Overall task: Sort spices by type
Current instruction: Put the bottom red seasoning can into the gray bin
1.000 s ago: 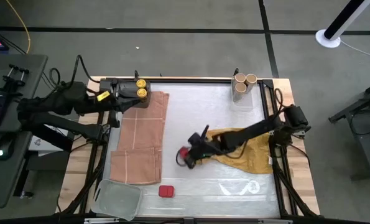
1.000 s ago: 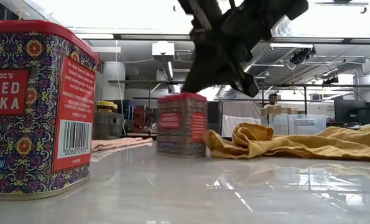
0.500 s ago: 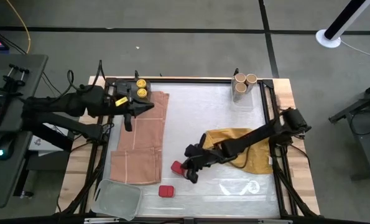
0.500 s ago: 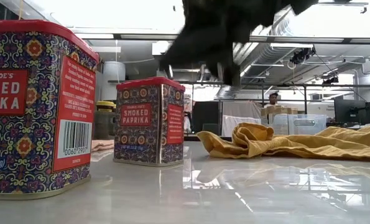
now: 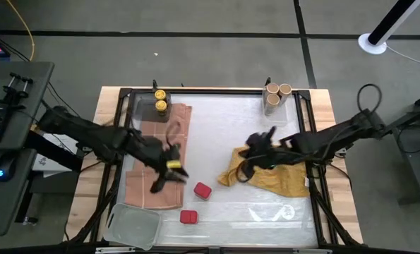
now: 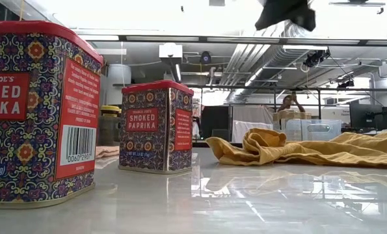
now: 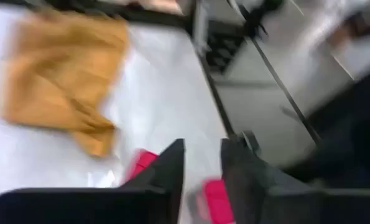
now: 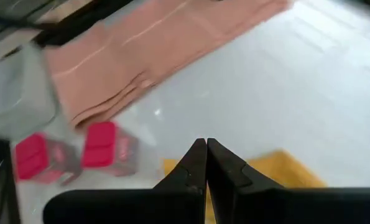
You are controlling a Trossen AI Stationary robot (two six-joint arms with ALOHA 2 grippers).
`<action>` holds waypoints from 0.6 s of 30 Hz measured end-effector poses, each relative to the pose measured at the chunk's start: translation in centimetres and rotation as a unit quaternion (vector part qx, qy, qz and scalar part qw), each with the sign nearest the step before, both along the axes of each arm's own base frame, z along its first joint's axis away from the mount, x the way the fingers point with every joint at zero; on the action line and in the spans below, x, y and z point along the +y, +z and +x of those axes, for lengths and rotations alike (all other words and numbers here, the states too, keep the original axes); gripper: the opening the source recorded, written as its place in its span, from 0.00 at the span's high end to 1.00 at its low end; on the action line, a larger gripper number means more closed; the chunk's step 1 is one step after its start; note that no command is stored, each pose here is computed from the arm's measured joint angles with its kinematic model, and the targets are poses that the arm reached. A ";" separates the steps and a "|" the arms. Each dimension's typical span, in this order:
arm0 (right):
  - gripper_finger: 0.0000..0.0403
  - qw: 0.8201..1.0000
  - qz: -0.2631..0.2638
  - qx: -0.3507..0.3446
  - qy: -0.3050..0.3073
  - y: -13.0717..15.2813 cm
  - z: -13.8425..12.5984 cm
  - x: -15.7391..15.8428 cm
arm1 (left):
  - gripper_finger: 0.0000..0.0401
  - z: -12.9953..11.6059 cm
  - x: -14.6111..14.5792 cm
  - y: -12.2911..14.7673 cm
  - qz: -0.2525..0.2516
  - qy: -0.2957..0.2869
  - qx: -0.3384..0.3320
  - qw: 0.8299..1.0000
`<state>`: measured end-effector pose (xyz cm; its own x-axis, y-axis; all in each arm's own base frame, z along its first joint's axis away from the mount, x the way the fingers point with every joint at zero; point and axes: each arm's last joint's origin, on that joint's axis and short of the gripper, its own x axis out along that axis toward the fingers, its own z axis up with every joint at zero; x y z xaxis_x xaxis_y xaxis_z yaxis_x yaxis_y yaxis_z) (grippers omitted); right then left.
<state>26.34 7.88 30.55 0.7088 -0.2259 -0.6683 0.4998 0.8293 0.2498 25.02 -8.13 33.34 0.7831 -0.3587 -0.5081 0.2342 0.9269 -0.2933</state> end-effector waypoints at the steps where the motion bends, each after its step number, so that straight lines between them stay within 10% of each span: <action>1: 1.00 1.000 -0.002 0.000 -0.015 0.4 -0.8 -0.2 | 0.73 0.4 -0.6 -0.6 0.001 -0.018 0.012 1.000; 12: 1.00 0.998 -0.015 0.047 -0.035 0.5 -3.6 0.3 | 0.27 1.2 -6.4 -1.6 -0.014 -0.175 0.112 0.978; 18: 1.00 0.998 -0.023 0.058 -0.033 0.4 -3.9 0.4 | 0.20 3.2 -9.3 -4.4 0.089 -0.161 0.109 0.977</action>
<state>22.47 8.26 30.97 0.6108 -0.3009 -0.7324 0.5763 0.8032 0.1506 28.24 -17.43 28.97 0.5105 -0.4596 -0.7267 0.4720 0.8562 -0.2100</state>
